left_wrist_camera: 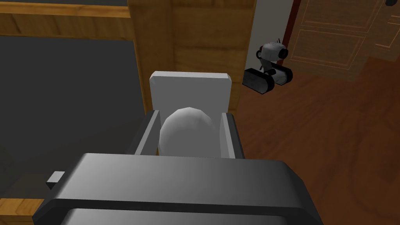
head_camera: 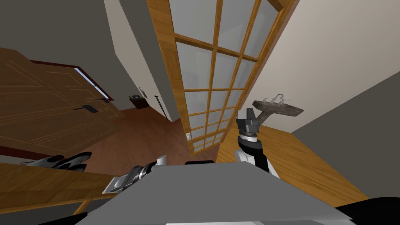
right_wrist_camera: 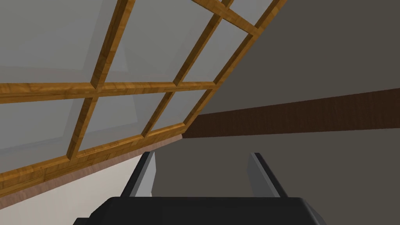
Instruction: Push the door open
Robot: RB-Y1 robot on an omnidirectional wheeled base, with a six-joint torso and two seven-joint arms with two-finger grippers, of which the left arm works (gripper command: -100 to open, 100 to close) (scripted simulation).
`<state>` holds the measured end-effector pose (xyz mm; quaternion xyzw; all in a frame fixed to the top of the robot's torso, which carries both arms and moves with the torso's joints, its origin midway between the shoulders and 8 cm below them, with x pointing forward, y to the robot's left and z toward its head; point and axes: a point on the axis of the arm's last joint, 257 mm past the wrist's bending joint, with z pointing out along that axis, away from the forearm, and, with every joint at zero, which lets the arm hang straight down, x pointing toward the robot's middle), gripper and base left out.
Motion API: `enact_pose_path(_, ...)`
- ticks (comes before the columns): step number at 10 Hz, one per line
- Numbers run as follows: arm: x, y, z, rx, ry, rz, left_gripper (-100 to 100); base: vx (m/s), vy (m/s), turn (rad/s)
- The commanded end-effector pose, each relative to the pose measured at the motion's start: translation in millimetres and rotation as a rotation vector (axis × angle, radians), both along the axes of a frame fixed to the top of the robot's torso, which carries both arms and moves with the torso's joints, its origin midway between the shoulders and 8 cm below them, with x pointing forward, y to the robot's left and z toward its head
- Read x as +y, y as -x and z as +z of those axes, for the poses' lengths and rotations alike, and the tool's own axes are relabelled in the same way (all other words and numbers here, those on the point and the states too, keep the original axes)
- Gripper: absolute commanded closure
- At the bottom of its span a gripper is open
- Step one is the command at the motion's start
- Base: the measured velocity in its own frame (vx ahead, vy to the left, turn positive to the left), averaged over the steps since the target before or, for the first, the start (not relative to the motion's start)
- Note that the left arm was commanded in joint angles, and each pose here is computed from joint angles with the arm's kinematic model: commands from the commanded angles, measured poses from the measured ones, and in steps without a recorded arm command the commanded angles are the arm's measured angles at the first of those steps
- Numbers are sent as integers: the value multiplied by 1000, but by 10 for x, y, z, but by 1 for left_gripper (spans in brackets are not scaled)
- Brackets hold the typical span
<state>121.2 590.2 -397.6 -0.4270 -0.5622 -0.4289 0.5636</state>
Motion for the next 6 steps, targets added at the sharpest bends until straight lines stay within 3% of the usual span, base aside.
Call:
enact_pose_path(1,110,189,101,-2,-27,59,100,-19,202,-124)
enact_pose_path(3,110,189,101,-2,-27,59,100,-8,116,18)
enact_pose_path(4,126,352,121,-4,-32,117,100,1,129,-79)
enact_pose_path(6,100,518,112,-5,-29,175,100,-38,219,-89)
